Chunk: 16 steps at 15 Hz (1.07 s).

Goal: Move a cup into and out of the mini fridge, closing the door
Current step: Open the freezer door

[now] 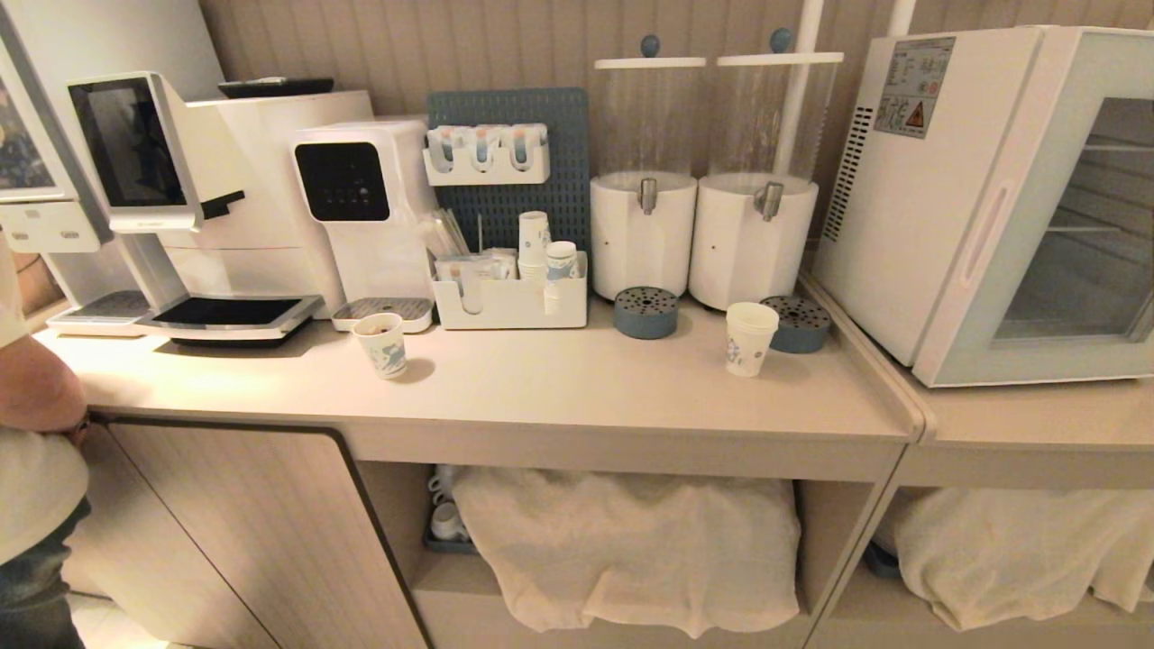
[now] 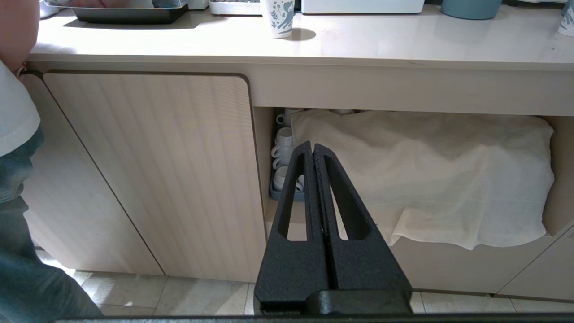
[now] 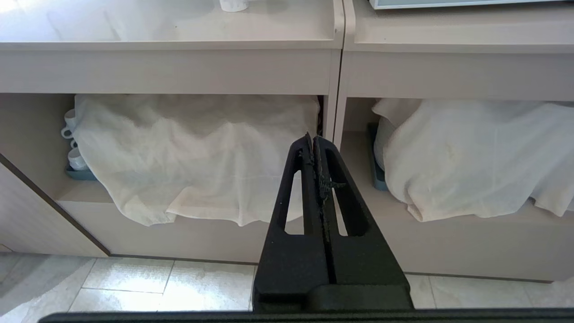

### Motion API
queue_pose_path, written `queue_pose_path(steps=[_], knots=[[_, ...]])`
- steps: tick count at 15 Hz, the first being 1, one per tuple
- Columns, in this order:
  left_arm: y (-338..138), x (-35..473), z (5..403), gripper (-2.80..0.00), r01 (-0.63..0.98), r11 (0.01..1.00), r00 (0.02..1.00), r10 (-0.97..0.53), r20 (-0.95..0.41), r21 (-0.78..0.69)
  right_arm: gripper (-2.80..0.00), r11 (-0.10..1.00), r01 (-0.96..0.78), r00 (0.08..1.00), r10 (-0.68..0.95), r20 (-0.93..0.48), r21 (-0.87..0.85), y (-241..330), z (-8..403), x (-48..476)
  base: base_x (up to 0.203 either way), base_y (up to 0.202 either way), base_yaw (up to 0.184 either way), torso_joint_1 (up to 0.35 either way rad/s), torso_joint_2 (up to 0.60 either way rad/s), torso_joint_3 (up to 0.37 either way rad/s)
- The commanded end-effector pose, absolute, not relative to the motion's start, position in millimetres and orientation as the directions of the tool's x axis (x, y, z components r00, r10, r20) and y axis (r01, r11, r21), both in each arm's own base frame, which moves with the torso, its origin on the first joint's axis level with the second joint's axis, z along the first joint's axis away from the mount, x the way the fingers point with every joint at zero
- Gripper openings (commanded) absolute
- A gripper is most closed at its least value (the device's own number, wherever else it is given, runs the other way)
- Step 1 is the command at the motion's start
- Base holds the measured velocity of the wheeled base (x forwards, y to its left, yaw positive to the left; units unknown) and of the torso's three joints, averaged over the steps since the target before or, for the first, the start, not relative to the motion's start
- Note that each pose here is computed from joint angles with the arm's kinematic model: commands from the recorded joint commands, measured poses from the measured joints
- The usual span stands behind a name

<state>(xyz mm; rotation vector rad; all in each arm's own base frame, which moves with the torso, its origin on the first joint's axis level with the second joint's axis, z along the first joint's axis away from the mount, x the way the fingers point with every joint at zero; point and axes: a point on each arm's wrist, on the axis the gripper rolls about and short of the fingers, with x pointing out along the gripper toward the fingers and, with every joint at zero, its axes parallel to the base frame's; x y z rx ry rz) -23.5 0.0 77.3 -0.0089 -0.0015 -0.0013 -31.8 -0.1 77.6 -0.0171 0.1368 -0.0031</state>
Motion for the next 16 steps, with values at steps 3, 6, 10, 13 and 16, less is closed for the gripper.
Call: queue_pose_path(steps=[3, 6, 10, 13, 16], knots=[[0.0, -23.6, 77.0, -2.8, 0.002, 1.0, 1.0, -0.002, 0.001, -0.009, -2.8, 1.0, 0.004, 0.99, -0.006, -0.139, -0.013, -0.1, 77.5, -31.8, 0.0, 0.0, 0.0, 0.0, 0.0, 0.0], [-0.1, -23.6, 76.9, -2.8, 0.003, 1.0, 1.0, -0.003, 0.0, -0.008, -2.8, 1.0, 0.006, 0.99, -0.008, -0.14, -0.013, -0.2, 77.5, -31.7, 0.0, 0.0, 0.0, 0.0, 0.0, 0.0], [-0.1, -23.7, 77.3, -2.8, 0.002, 1.0, 1.0, -0.002, 0.001, -0.008, -2.8, 1.0, 0.006, 0.99, -0.008, -0.141, -0.012, -0.2, 77.5, -31.6, 0.002, -0.144, 0.005, 0.004, 0.0, 0.002], [-0.1, -23.6, 76.9, -2.8, 0.003, 1.0, 1.0, -0.003, 0.0, -0.008, -2.8, 1.0, 0.006, 0.99, -0.008, -0.142, -0.012, -0.2, 77.4, -31.7, 0.0, -0.196, 0.0, 0.001, 0.0, 0.002], [-0.1, -23.6, 76.9, -2.8, 0.003, 1.0, 1.0, -0.003, 0.0, -0.008, -2.8, 1.0, 0.006, 0.99, -0.008, -0.141, -0.012, -0.2, 77.5, -31.6, 0.0, -0.191, 0.0, 0.001, 0.0, 0.005]])
